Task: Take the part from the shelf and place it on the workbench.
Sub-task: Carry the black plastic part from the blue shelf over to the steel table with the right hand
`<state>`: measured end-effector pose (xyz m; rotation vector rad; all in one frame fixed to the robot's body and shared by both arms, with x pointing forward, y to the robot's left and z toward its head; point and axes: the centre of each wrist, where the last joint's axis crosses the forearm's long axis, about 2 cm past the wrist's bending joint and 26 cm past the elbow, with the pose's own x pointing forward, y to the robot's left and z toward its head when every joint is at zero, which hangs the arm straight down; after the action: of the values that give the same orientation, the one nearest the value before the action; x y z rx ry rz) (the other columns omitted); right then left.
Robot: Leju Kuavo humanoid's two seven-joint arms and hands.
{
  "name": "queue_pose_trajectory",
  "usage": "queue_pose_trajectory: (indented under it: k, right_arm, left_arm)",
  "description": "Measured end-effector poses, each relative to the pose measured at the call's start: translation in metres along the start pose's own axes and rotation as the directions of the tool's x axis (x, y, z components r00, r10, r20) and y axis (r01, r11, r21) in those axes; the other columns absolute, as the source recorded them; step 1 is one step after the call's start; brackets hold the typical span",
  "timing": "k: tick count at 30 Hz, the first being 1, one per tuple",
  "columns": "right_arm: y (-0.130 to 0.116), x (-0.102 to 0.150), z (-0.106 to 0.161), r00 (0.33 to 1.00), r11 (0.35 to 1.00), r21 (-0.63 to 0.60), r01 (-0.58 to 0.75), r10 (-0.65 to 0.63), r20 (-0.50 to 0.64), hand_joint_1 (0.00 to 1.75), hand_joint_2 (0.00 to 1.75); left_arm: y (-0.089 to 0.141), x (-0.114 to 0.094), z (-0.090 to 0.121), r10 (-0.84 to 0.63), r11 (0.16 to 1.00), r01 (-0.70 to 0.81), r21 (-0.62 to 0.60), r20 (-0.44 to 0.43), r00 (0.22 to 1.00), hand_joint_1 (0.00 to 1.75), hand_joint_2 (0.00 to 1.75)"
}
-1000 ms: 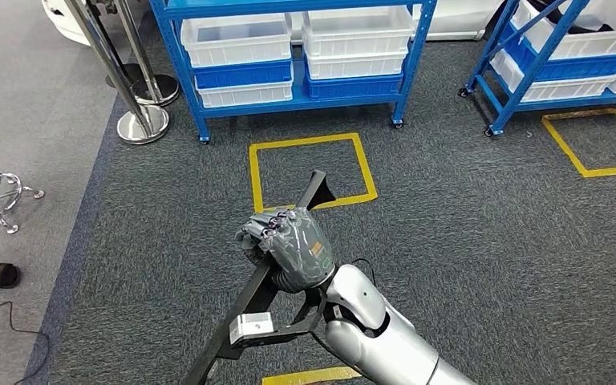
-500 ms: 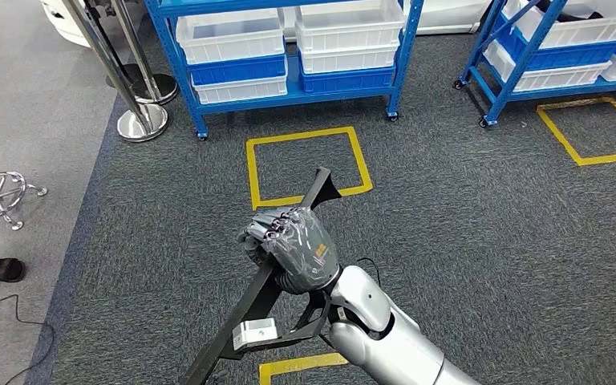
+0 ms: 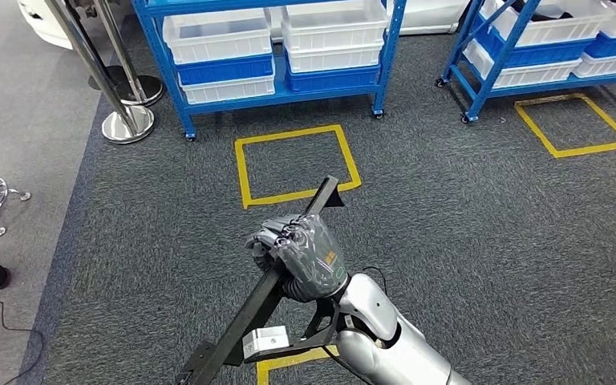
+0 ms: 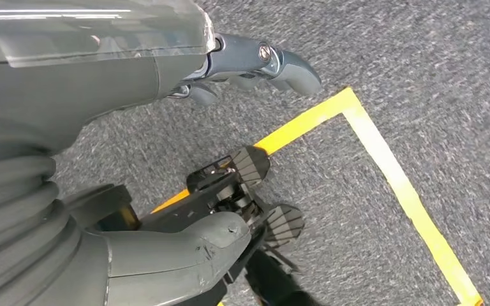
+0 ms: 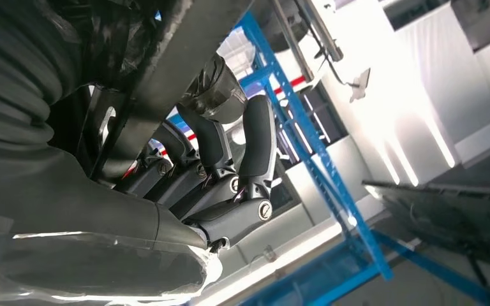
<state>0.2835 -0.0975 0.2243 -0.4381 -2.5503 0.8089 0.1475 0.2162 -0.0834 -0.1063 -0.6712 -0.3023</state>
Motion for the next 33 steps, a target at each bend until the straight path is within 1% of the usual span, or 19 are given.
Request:
queue_pose_trajectory:
  k: [6, 16, 26, 33]
  right_arm:
    - [-0.002, 0.001, -0.002, 1.000, 1.000, -0.006, 0.001, -0.001, 0.006, 1.75, 1.75]
    - [-0.003, 0.002, -0.003, 1.000, 1.000, -0.009, 0.001, -0.001, 0.015, 1.75, 1.75]
    - [-0.004, 0.003, 0.006, 1.000, 1.000, -0.003, 0.003, -0.003, 0.011, 1.75, 1.75]
    - [-0.005, 0.003, 0.008, 1.000, 1.000, 0.000, -0.005, 0.005, 0.016, 1.75, 1.75]
  left_arm:
    - [-0.001, 0.002, -0.001, 0.003, 1.000, -0.003, -0.002, 0.009, 1.000, 0.00, 1.75]
    - [-0.008, -0.006, 0.002, 0.011, 1.000, -0.011, -0.012, -0.006, 1.000, 0.00, 1.75]
    - [-0.012, -0.014, 0.006, 0.004, 1.000, -0.005, -0.012, -0.029, 1.000, 0.00, 1.75]
    - [-0.012, -0.011, 0.005, -0.001, 1.000, 0.000, -0.014, -0.024, 1.000, 0.00, 1.75]
